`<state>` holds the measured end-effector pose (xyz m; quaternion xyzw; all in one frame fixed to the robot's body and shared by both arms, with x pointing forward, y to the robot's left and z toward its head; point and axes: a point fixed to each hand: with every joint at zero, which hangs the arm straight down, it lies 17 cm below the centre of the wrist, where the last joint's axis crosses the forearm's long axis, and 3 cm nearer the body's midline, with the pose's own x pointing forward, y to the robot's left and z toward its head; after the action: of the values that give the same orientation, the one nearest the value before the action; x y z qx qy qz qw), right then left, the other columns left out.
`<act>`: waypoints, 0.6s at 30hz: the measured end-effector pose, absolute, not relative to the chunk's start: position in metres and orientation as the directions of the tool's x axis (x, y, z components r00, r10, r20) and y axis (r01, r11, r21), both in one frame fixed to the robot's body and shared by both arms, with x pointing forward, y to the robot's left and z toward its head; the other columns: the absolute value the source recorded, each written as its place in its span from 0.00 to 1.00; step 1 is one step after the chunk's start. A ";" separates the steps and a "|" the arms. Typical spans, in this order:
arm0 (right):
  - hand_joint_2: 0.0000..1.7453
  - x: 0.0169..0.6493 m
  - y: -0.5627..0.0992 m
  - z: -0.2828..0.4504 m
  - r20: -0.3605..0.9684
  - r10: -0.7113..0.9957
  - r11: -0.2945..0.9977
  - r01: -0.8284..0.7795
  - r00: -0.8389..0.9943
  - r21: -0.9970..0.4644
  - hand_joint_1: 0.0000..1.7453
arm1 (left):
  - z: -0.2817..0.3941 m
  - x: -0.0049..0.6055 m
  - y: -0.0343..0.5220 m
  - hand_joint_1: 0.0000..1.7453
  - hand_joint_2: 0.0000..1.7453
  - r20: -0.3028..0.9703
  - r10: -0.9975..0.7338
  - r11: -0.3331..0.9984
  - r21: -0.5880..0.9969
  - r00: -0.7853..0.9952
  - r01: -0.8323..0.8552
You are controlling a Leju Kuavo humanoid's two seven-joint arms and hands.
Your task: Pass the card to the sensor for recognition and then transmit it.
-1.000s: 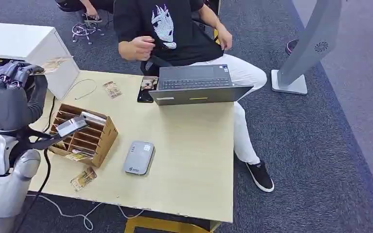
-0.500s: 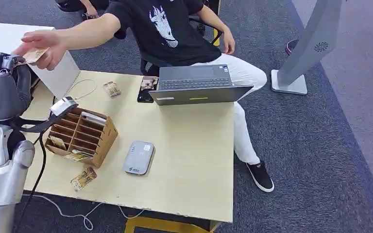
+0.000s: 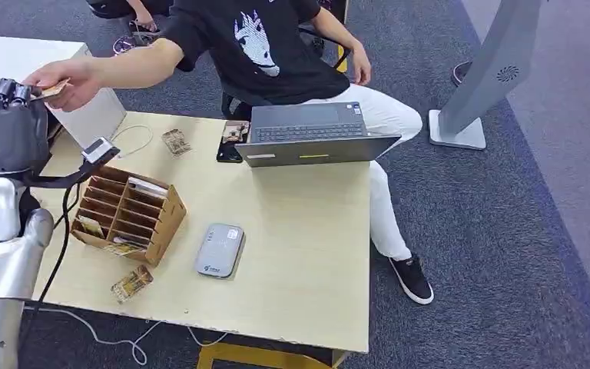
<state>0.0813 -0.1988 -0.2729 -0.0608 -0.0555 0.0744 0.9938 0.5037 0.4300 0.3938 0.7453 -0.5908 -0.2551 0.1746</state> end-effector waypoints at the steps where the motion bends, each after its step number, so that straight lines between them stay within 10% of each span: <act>1: 1.00 0.081 -0.199 -0.273 0.101 0.155 0.982 -0.141 0.983 -0.129 0.00 | 0.392 0.504 0.431 1.00 1.00 -0.174 -0.970 -0.242 0.565 0.173 -0.789; 12: 1.00 0.083 -0.199 -0.273 0.113 0.182 0.977 -0.166 0.977 -0.134 0.00 | 0.384 0.521 0.486 1.00 1.00 -0.187 -0.923 -0.377 0.603 0.335 -0.703; 13: 1.00 0.084 -0.199 -0.273 0.114 0.183 0.977 -0.168 0.976 -0.134 0.00 | 0.383 0.522 0.489 0.90 1.00 -0.186 -0.922 -0.380 0.607 0.340 -0.698; 14: 1.00 0.084 -0.199 -0.273 0.115 0.186 0.976 -0.170 0.976 -0.135 0.00 | 0.382 0.522 0.490 0.00 1.00 -0.182 -0.921 -0.380 0.610 0.345 -0.695; 18: 1.00 0.084 -0.199 -0.273 0.120 0.191 0.975 -0.174 0.974 -0.137 0.00 | 0.385 0.521 0.486 0.00 1.00 -0.174 -0.924 -0.374 0.602 0.340 -0.706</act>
<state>0.0844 -0.1987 -0.2726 -0.0628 -0.0662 0.0921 0.9916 0.5210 0.4862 0.3854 0.7895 -0.5162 -0.2518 0.2163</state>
